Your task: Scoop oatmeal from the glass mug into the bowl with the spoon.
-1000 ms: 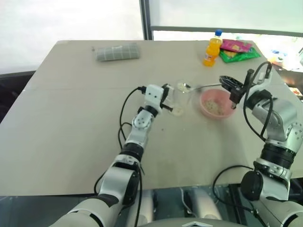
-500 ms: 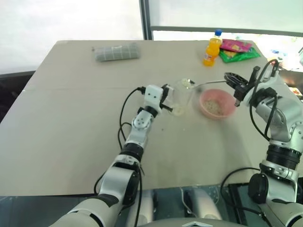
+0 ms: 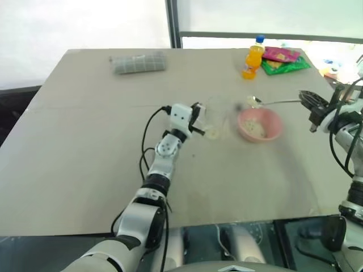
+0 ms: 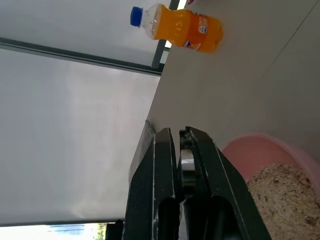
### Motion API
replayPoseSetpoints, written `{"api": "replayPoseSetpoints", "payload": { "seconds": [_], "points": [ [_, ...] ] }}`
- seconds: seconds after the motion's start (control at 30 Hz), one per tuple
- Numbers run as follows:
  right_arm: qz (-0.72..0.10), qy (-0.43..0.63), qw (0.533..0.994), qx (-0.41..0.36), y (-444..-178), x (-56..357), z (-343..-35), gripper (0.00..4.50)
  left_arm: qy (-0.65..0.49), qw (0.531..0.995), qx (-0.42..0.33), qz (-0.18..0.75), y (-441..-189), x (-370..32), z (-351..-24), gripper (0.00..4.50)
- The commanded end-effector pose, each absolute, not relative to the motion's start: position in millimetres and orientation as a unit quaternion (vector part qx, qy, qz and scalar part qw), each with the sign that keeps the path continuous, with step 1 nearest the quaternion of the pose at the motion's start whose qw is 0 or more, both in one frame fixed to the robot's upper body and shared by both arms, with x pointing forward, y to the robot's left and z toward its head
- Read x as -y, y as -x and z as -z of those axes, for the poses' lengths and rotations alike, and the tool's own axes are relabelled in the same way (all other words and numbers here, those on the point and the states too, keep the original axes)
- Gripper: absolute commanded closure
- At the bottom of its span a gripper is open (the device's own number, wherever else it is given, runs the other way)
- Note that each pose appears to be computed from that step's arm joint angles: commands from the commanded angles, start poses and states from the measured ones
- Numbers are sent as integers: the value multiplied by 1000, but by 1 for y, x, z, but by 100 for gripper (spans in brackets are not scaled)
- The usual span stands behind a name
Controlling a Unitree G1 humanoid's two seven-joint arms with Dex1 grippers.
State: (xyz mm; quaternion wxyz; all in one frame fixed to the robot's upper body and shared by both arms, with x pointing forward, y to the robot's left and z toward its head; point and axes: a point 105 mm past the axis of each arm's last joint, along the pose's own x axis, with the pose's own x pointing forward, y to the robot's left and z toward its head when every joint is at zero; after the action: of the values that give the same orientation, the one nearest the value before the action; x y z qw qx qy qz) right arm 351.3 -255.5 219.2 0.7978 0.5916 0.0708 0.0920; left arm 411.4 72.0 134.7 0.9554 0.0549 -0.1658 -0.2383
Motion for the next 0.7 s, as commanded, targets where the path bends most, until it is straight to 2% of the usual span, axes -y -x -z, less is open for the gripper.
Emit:
{"api": "replayPoseSetpoints", "payload": {
  "seconds": [0.03,0.23,0.33,0.43,0.5,0.57,0.7],
  "points": [
    [-103,-564,819,-42,-349,266,-232,450,-58,956,157,239,-409,-76,-131,444],
    [-102,-460,881,-50,-358,262,-230,450,-53,956,167,234,-406,-79,-140,444],
    [-100,-366,923,-56,-361,260,-227,450,-52,957,169,232,-404,-80,-143,444],
    [-128,-273,953,-42,-362,246,-238,450,-52,957,169,230,-402,-81,-144,444],
    [-155,-215,964,-31,-361,235,-247,450,-52,958,168,228,-401,-83,-144,444],
    [-185,-111,976,-19,-359,221,-255,450,-51,959,165,225,-401,-85,-143,444],
    [-243,49,969,5,-353,194,-268,450,-49,962,156,219,-399,-86,-141,444]
  ]
}}
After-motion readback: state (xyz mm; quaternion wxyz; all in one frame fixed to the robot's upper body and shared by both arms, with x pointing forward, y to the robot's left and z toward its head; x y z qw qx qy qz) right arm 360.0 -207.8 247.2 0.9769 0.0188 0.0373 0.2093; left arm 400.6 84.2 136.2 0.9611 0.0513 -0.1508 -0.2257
